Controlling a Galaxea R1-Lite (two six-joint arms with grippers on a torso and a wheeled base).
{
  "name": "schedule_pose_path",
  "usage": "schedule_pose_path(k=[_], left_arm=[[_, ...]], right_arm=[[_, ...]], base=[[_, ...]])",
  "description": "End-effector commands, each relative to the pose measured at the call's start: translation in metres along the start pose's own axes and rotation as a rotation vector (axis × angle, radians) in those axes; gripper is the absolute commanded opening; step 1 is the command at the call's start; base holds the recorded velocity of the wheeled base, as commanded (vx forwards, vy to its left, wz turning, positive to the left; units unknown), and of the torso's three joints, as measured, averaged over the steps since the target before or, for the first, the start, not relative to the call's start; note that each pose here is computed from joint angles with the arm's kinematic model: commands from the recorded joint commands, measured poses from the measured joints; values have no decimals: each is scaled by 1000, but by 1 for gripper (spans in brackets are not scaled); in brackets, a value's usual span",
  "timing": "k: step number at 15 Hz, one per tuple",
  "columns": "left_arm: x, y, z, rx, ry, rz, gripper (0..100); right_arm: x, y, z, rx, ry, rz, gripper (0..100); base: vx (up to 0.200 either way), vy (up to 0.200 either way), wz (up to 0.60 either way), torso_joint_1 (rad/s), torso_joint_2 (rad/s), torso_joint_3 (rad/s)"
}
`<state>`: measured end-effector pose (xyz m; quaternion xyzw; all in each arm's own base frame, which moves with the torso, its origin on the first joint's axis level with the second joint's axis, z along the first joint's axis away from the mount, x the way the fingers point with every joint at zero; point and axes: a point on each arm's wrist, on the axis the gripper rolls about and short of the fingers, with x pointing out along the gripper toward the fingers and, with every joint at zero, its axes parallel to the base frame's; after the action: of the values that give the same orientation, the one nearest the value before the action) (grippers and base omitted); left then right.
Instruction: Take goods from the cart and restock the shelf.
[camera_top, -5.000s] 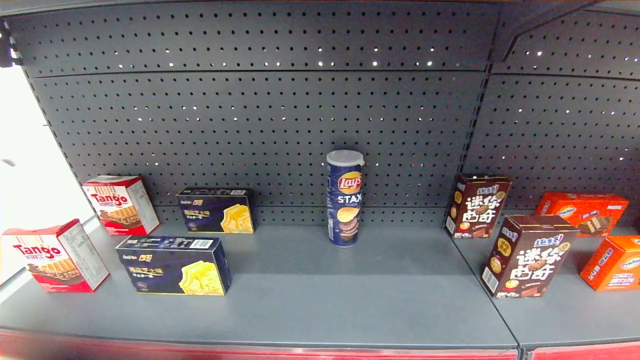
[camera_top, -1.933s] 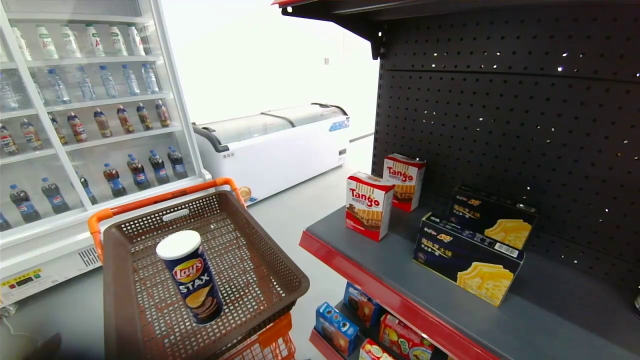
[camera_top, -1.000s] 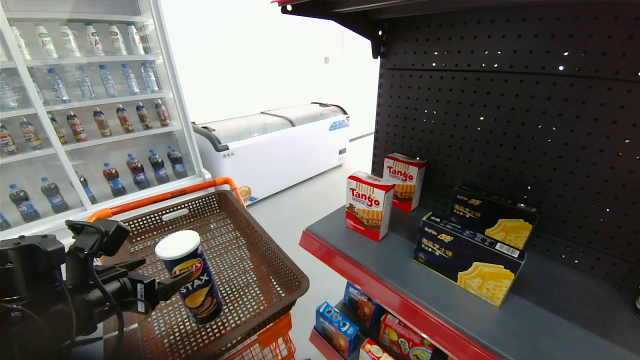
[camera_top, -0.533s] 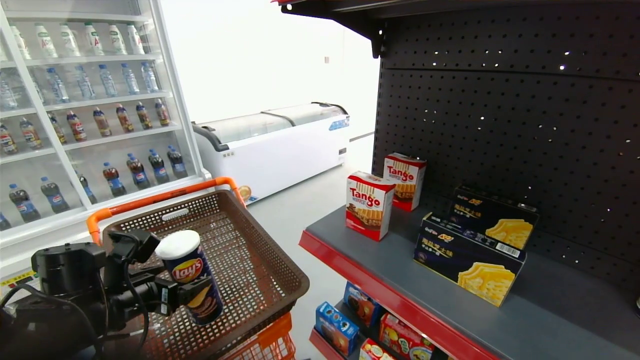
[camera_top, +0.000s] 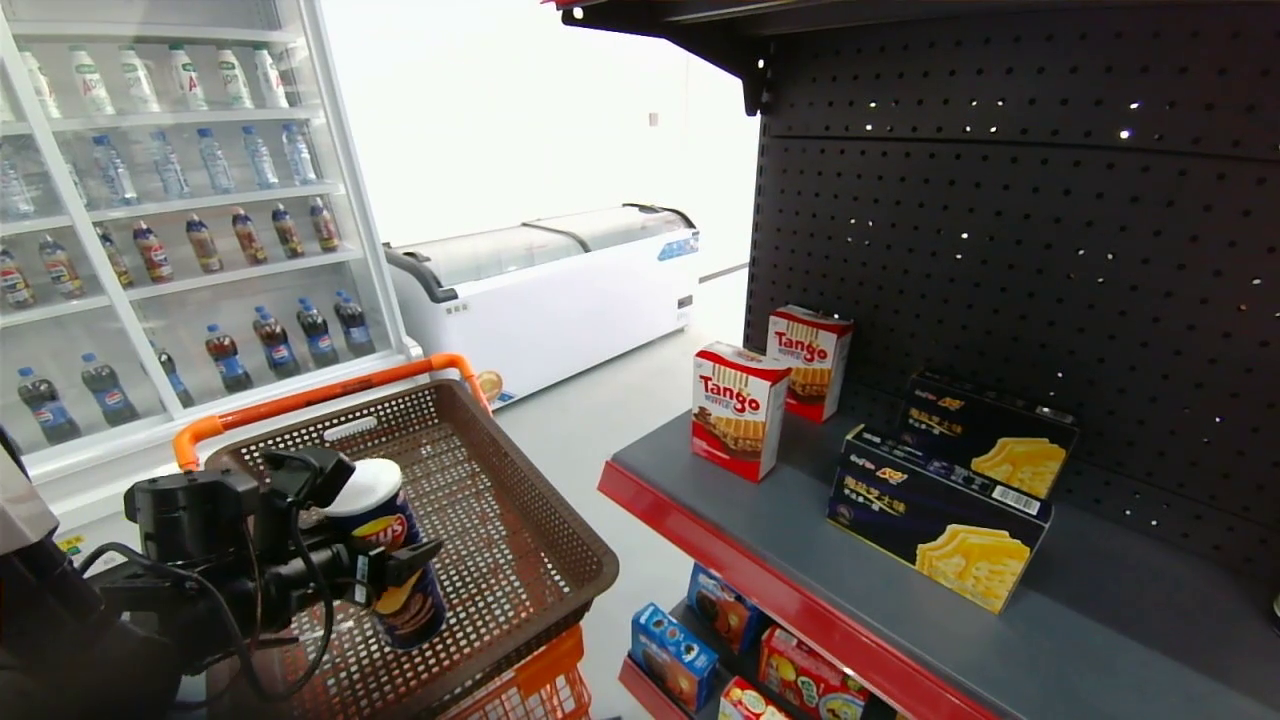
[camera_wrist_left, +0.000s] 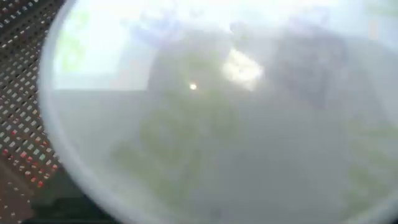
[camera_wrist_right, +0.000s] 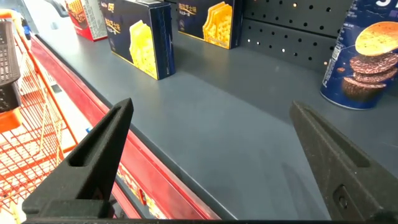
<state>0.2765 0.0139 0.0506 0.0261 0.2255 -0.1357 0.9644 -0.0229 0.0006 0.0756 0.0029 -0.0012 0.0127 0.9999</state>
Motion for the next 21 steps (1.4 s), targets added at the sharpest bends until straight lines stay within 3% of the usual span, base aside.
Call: schedule_pose_path(k=[1,4,6,7,8,13,15,18,19,21], left_arm=[[8,-1,5,6,-7,-13,0],[13,-6,15,20,-10,-31,0],[5,-17,41,65,-88,-52,0],[8,-21,49,72,-93,-52,0],[8,-22,54,69,-92,-57,0],[-1,-22,118,24,-99,-146,0],[-17,-24,131,22,-92,-148,0],[-41,-32,148,45,-139,-166,0],[-49,-41,151,52,-151,-210,0],[-65,-47,158,56,-170,-281,0]], right_arm=[[0,0,0,0,1,1,100],[0,0,0,0,1,1,100],[0,0,0,0,1,1,100],[0,0,0,0,1,1,100],[0,0,0,0,1,1,100],[0,0,0,0,1,1,100],[0,0,0,0,1,1,100],[0,0,0,0,1,1,100],[0,0,0,0,1,1,100],[0,0,0,0,1,1,100]], base=[[0,0,0,0,0,0],[0,0,0,0,0,0],[0,0,0,0,0,0],[0,0,0,0,0,0],[0,0,0,0,0,0],[0,0,0,0,0,0],[0,0,0,0,0,0],[0,0,0,0,0,0],[0,0,0,0,0,0],[0,0,0,0,0,0]])
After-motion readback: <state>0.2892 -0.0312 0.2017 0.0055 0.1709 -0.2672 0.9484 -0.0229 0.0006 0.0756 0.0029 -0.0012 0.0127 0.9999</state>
